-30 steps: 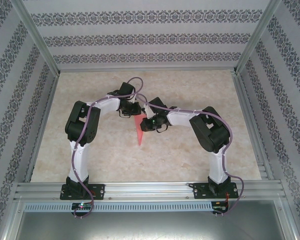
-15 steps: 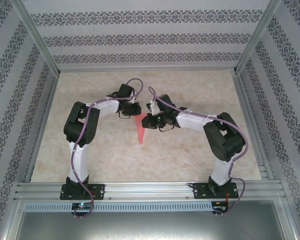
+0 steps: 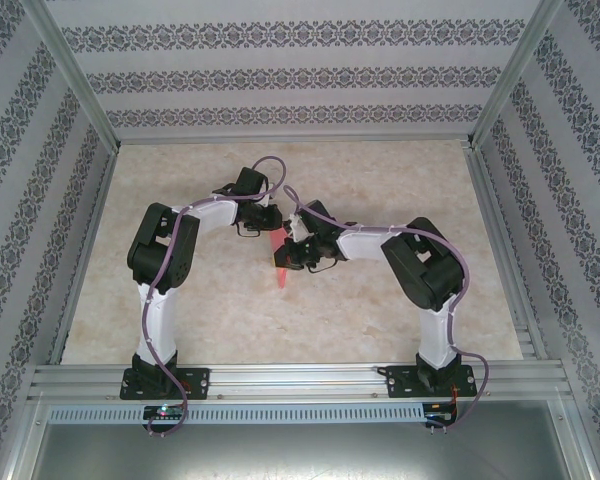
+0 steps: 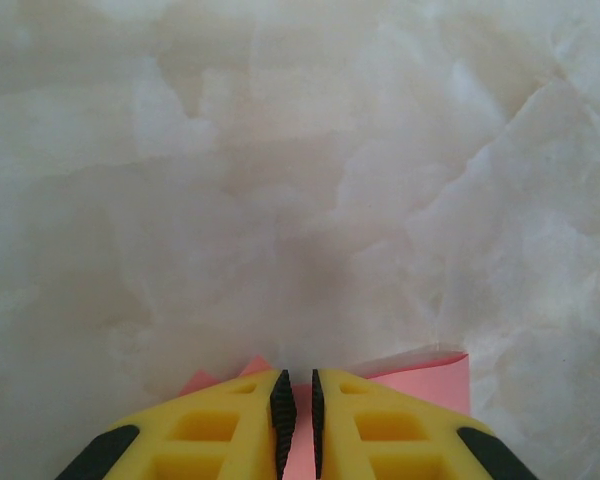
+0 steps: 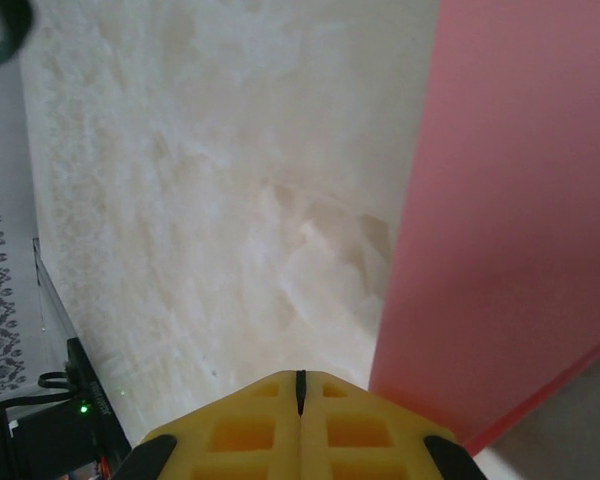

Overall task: Fold a paper plane with a square sheet of paper (pick it up from the middle)
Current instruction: Fold the wing for the fifth time at the center of the table.

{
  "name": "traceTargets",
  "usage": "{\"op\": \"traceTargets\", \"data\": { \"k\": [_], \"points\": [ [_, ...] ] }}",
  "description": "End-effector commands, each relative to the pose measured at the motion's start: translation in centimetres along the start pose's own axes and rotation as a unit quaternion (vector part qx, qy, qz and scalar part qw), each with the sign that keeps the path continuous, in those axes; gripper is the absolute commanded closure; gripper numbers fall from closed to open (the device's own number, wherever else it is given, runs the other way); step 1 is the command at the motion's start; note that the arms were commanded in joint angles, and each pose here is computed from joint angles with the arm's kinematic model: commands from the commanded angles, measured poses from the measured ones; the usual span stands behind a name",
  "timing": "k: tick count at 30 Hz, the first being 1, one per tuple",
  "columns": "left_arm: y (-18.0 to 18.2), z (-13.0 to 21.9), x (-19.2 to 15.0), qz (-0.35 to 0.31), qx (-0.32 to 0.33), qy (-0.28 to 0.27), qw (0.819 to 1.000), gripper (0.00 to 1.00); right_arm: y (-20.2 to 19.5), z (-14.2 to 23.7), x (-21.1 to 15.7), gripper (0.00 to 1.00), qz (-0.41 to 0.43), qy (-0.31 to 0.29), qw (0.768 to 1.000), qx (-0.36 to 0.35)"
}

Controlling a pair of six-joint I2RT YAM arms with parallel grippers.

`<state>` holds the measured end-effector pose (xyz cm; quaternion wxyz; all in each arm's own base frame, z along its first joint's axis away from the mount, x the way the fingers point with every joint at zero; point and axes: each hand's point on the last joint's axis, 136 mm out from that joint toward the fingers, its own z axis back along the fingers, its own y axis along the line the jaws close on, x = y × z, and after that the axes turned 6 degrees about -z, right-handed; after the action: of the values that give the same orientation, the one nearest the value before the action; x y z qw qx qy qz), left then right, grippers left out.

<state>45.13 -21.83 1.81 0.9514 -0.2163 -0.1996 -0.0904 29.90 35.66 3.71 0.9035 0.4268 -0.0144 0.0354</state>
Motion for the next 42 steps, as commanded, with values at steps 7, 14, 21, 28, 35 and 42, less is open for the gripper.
{"op": "traceTargets", "data": {
  "k": [7,14,21,28,35,42],
  "points": [
    [5.3,-3.0,-7.2,0.025,0.074,0.112,0.991,0.8,-2.0,-0.7,-0.3,0.96,-0.006,0.016,0.999,-0.039],
    [5.9,-2.8,-7.0,0.024,0.084,0.111,0.99,0.8,-2.3,-1.1,-2.0,0.96,-0.014,0.038,0.999,-0.028],
    [6.4,-2.6,-6.7,0.023,0.092,0.112,0.989,0.8,-2.8,-1.0,-4.5,0.97,-0.006,0.063,0.997,-0.04],
    [6.5,-2.6,-6.7,0.024,0.094,0.114,0.989,0.8,-2.7,-0.9,-6.8,0.97,-0.007,0.081,0.996,-0.039],
    [6.6,-2.6,-6.8,0.023,0.096,0.117,0.988,0.8,-3.4,-0.8,-8.5,0.97,-0.014,0.094,0.994,-0.047],
    [6.6,-2.6,-6.9,0.023,0.095,0.12,0.988,0.8,-4.8,-1.4,-9.6,0.98,-0.015,0.111,0.991,-0.07]
  ]
}}
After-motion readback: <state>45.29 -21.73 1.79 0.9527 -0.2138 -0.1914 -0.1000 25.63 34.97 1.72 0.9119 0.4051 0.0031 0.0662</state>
